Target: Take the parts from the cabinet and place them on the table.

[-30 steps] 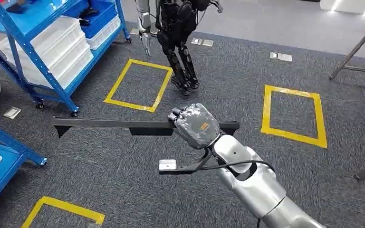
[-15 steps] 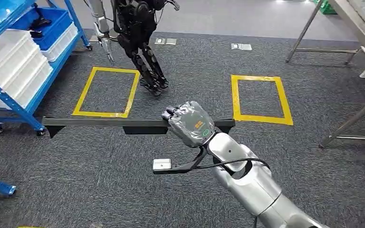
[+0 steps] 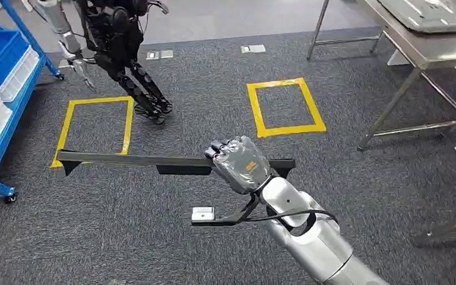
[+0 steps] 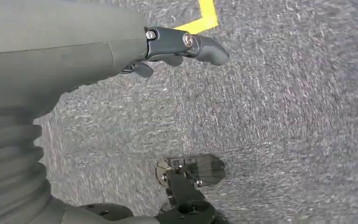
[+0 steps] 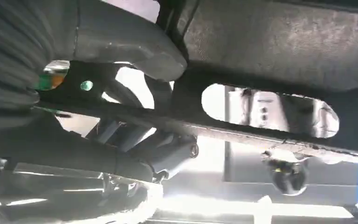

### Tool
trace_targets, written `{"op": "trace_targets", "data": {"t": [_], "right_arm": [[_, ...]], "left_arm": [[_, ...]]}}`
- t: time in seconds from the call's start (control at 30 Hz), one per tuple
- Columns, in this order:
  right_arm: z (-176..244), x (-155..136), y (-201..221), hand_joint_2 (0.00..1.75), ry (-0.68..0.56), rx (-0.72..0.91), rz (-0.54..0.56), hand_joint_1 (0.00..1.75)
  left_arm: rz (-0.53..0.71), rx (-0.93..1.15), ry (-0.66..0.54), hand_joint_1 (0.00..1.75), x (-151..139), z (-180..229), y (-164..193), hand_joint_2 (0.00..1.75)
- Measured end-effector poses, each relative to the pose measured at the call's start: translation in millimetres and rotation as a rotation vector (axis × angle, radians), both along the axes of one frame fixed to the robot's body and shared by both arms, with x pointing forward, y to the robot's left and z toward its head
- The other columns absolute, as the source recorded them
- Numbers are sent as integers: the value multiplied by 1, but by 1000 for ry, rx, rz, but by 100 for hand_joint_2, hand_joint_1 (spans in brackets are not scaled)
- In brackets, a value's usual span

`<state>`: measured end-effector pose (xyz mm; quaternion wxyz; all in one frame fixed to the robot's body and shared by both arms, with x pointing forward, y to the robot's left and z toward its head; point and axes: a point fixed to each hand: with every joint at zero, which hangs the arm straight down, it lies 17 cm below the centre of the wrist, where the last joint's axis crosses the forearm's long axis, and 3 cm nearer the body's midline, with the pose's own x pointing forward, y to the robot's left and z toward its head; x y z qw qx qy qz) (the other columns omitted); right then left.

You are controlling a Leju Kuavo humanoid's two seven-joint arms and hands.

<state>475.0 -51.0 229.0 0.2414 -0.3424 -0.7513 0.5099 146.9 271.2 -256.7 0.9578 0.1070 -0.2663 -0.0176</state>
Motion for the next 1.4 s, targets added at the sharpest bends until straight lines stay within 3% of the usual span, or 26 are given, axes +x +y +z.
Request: {"op": "trace_targets", "data": {"t": [0.6,1.03,1.4], "right_arm": [[0,-4,-4,175,2,11,-17,175],[23,34,-57,175,-50,-90,-134,175],[31,58,-100,175,-56,-118,-165,175]], "left_arm": [[-4,15,-6,0,3,0,11,175],[1,14,4,0,0,-1,10,175],[14,15,-4,0,-3,0,12,175]]}}
